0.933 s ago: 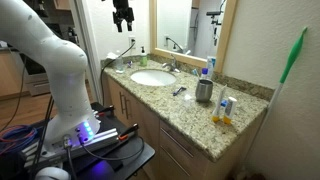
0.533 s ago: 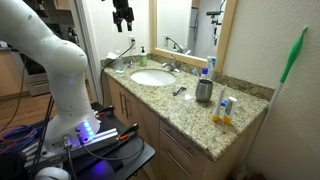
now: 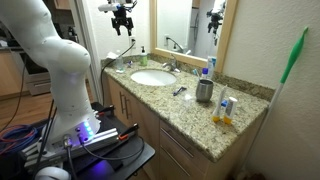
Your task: Move the tube at the left to the right of the sink
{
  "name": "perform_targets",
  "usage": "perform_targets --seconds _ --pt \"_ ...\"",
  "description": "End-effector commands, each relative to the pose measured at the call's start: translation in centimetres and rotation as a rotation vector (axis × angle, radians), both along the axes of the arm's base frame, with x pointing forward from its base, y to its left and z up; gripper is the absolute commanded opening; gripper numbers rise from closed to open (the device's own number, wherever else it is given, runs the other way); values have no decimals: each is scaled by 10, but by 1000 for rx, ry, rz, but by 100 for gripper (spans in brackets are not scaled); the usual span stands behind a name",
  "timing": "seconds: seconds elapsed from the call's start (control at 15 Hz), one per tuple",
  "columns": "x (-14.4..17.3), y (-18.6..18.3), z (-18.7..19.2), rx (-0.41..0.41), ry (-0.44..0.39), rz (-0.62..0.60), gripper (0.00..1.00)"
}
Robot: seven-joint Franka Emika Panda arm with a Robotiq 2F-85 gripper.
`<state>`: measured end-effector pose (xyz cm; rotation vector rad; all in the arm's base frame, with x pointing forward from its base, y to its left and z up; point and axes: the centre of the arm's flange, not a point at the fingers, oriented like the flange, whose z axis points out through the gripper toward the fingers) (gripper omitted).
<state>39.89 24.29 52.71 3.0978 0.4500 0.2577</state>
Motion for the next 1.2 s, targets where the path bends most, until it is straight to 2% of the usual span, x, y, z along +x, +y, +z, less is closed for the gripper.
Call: perform_targets --seconds 0.0,0.2,0.27,0.33,0.53,0.67,0.87,0.93,1.0,1.13 --pt "1 1 -3 -2 7 -2 100" --pt "0 -6 6 5 -9 -14 100" --pt "6 -2 -2 -1 33 10 100" --pt "19 8 -17 4 62 51 100" --pt "52 43 -59 52 43 198 100" --pt "74 66 -82 51 29 268 100" --pt "103 97 -105 84 14 309 100" --pt "106 100 -106 98 31 301 100" --pt "81 82 -108 77 21 275 100" --pt "94 92 -114 92 29 280 100"
